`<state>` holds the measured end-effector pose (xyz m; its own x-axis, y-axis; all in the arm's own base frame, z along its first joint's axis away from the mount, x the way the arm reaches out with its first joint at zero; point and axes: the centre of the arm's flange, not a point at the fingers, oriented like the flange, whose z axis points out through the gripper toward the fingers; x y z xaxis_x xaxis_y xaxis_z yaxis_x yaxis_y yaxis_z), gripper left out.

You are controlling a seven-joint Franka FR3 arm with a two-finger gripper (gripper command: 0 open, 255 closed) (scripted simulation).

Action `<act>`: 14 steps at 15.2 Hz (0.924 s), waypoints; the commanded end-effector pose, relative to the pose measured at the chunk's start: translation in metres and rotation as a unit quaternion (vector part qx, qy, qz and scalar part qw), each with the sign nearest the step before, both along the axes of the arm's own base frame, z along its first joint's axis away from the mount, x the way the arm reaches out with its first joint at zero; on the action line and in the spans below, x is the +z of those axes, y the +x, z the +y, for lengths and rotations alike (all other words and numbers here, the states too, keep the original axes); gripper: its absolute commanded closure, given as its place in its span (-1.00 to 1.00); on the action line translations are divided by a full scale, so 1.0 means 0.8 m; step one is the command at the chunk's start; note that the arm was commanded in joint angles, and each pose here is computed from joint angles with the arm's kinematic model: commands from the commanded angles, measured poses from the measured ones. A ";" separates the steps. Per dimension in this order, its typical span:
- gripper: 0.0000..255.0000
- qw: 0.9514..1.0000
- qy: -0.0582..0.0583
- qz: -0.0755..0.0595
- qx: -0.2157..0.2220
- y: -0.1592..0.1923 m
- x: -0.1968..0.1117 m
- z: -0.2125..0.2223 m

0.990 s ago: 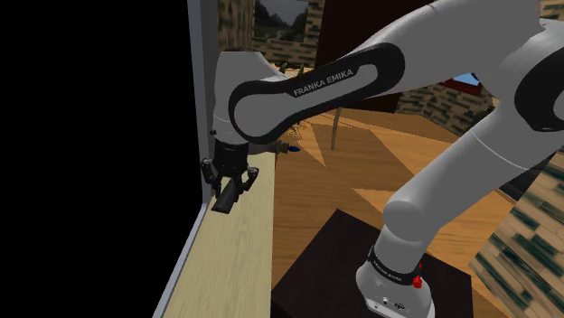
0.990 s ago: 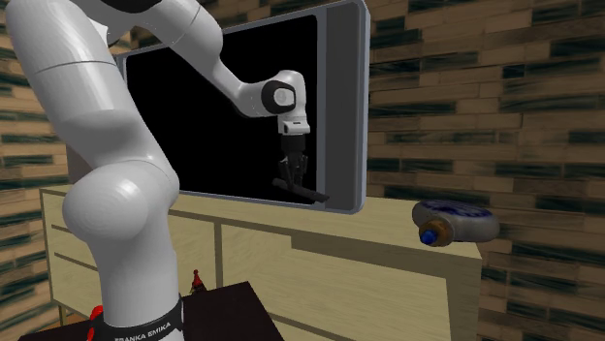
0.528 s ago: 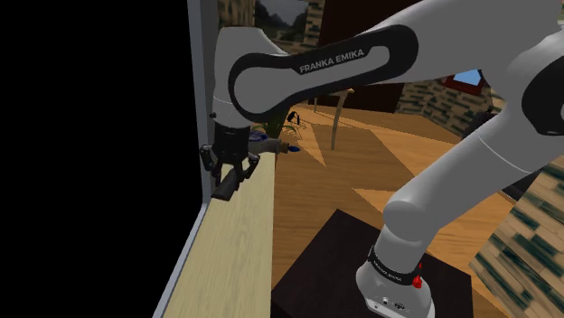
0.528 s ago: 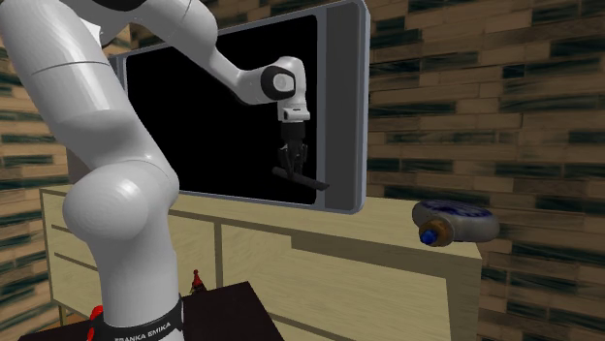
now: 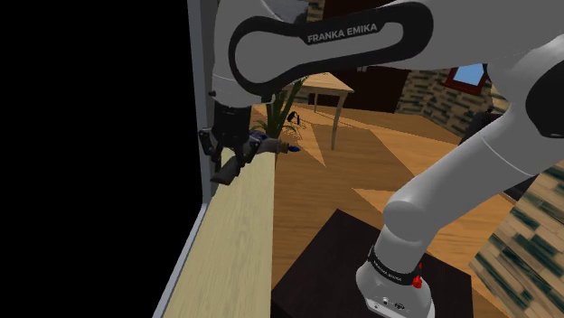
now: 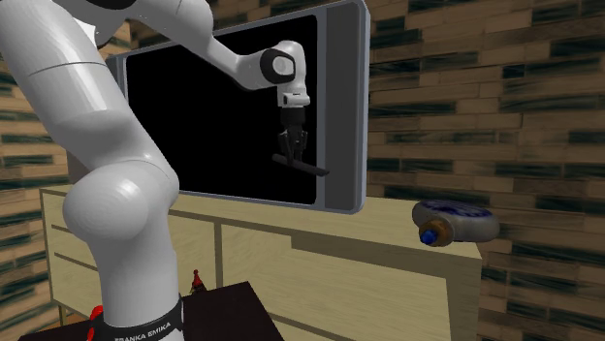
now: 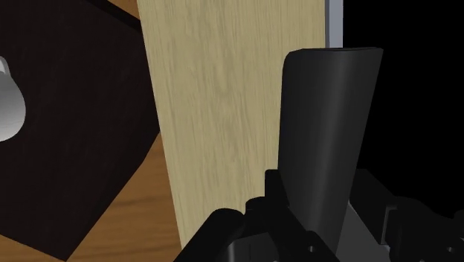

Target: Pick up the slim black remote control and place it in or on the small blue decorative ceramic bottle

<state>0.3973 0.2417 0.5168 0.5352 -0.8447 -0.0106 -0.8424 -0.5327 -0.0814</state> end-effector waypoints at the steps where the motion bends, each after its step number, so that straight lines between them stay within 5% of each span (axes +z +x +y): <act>1: 1.00 1.000 0.000 0.000 0.000 0.000 0.013 0.001; 14: 1.00 1.000 0.000 0.000 0.000 0.018 0.080 -0.027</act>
<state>0.4053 0.2296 0.5805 0.5352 -0.8446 -0.0106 -0.8423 -0.5327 -0.0814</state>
